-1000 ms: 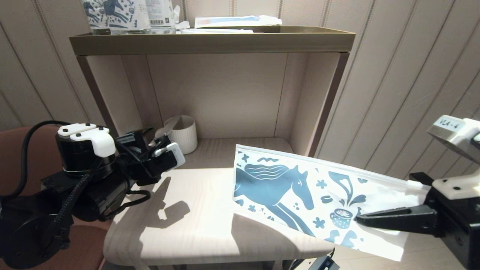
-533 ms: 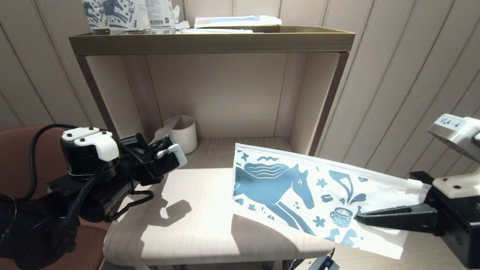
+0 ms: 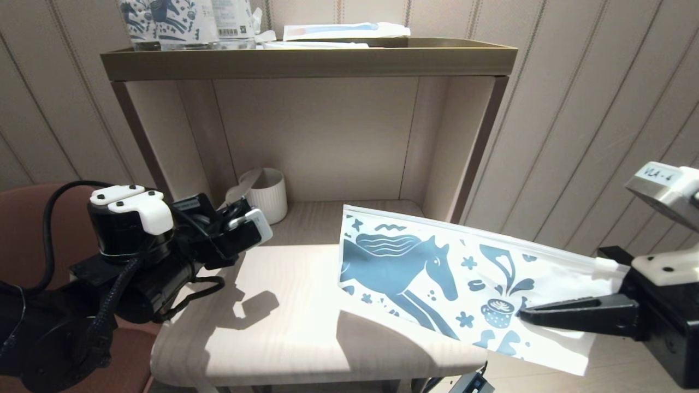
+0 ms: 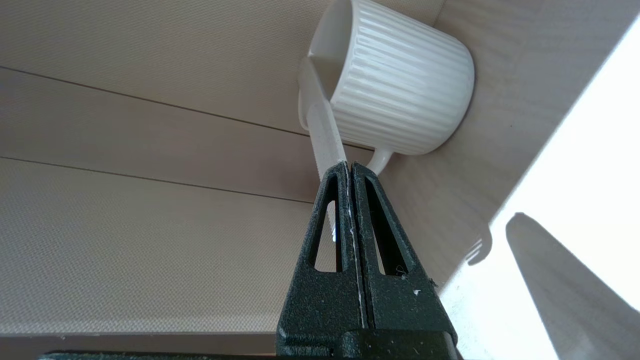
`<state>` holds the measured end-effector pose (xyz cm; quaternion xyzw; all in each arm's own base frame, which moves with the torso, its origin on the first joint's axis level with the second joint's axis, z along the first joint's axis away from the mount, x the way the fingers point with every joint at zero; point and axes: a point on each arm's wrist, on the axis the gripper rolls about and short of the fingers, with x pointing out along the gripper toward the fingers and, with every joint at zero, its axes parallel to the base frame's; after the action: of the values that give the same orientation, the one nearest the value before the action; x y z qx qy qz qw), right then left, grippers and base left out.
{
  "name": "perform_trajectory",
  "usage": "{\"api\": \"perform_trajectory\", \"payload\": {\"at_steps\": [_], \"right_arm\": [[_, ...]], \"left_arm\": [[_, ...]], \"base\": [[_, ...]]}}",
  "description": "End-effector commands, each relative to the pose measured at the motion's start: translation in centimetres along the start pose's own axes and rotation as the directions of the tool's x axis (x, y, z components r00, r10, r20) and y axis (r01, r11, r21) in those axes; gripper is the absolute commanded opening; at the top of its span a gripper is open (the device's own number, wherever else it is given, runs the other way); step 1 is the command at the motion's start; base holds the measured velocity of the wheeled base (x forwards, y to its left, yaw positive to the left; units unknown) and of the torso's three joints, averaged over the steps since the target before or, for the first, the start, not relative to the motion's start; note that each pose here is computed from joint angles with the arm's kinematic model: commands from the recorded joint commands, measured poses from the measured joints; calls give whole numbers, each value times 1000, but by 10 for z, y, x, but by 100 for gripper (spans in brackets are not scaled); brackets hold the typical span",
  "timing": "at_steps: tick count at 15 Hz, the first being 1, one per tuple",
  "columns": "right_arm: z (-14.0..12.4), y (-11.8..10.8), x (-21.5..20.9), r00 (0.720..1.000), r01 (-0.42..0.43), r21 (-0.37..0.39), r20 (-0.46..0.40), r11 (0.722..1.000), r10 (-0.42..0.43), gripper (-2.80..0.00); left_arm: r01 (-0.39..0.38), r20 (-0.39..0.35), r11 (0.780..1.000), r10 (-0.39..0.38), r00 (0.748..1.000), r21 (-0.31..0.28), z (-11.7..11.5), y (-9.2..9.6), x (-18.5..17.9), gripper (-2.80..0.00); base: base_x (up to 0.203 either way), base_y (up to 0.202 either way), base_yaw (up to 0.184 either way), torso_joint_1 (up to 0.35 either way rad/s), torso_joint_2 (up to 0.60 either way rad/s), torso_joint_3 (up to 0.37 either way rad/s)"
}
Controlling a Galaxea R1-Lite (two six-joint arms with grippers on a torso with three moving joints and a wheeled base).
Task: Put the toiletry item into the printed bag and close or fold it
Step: Pick up the comb
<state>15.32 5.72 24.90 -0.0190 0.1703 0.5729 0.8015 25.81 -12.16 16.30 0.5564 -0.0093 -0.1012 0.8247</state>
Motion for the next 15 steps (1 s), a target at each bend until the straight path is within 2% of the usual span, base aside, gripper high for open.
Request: {"api": "perform_trajectory", "payload": {"at_steps": [1, 3, 4, 12, 15], "right_arm": [[0, 1, 0, 1000, -7, -4, 1, 1000, 7, -280], [0, 0, 0, 1000, -7, -2, 0, 1000, 7, -280], [0, 0, 0, 1000, -7, -2, 0, 1000, 7, -280], [-1, 0, 0, 1000, -7, 2, -2, 1000, 7, -280], [-2, 0, 1, 1000, -7, 5, -4, 1000, 7, -280]], "left_arm": [[-14, 4, 1000, 14, 1000, 2, 0, 1, -1, -280], [-14, 6, 1000, 14, 1000, 4, -1, -1, -2, -280], [-6, 13, 1000, 6, 1000, 7, -2, -2, -3, 0], [4, 19, 1000, -4, 1000, 10, -1, -4, 3, 0], [-4, -6, 1000, 4, 1000, 9, -6, -2, 7, 0]], "base": [[0, 0, 0, 0, 0, 0], [0, 0, 0, 0, 0, 0], [0, 0, 0, 0, 0, 0], [0, 0, 0, 0, 0, 0], [0, 0, 0, 0, 0, 0]]}}
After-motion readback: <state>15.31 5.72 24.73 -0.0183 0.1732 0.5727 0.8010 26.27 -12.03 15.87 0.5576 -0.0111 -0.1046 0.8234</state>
